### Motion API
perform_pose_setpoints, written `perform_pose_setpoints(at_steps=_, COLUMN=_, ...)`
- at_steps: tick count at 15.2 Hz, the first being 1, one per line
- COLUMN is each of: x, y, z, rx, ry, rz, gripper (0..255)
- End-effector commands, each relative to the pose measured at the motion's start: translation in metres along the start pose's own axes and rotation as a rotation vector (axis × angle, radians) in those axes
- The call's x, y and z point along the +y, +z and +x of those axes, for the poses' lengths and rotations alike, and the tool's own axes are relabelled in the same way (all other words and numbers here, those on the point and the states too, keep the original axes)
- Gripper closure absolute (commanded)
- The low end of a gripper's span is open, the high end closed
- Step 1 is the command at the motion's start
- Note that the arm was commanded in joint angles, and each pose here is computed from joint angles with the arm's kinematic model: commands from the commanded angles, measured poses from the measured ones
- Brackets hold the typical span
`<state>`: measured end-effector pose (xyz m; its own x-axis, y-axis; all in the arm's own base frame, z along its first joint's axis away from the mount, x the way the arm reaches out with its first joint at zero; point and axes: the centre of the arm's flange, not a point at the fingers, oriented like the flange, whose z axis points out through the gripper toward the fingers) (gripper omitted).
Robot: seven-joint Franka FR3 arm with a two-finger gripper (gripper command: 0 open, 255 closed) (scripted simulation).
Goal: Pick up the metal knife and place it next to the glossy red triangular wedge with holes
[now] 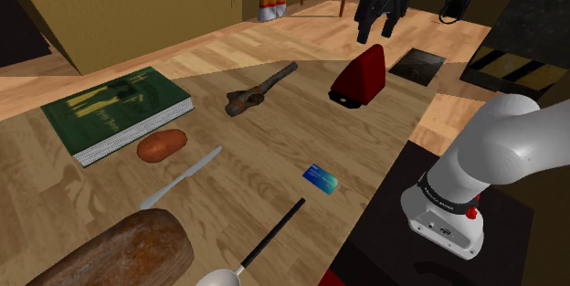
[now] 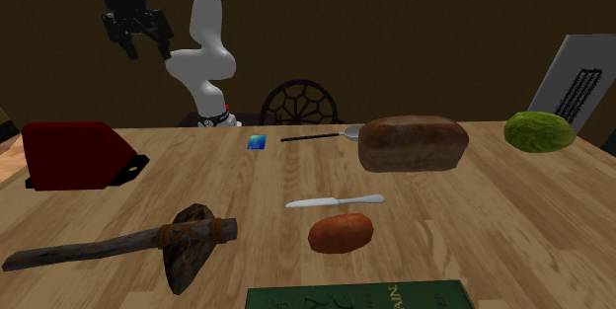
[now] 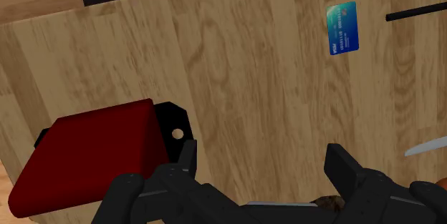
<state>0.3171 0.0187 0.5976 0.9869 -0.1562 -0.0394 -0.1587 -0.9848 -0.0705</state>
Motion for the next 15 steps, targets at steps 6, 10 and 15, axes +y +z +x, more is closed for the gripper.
perform_pose_setpoints(at_steps=6, x=-0.03, y=0.026, z=0.054, rx=-0.005, ry=-0.204, rz=-0.008, gripper=0)
perform_pose_setpoints(at_steps=10, x=-0.061, y=0.048, z=0.092, rx=-0.009, ry=-0.367, rz=-0.014, gripper=0)
perform_pose_setpoints(at_steps=15, x=-0.108, y=0.075, z=0.131, rx=-0.015, ry=-0.571, rz=-0.022, gripper=0)
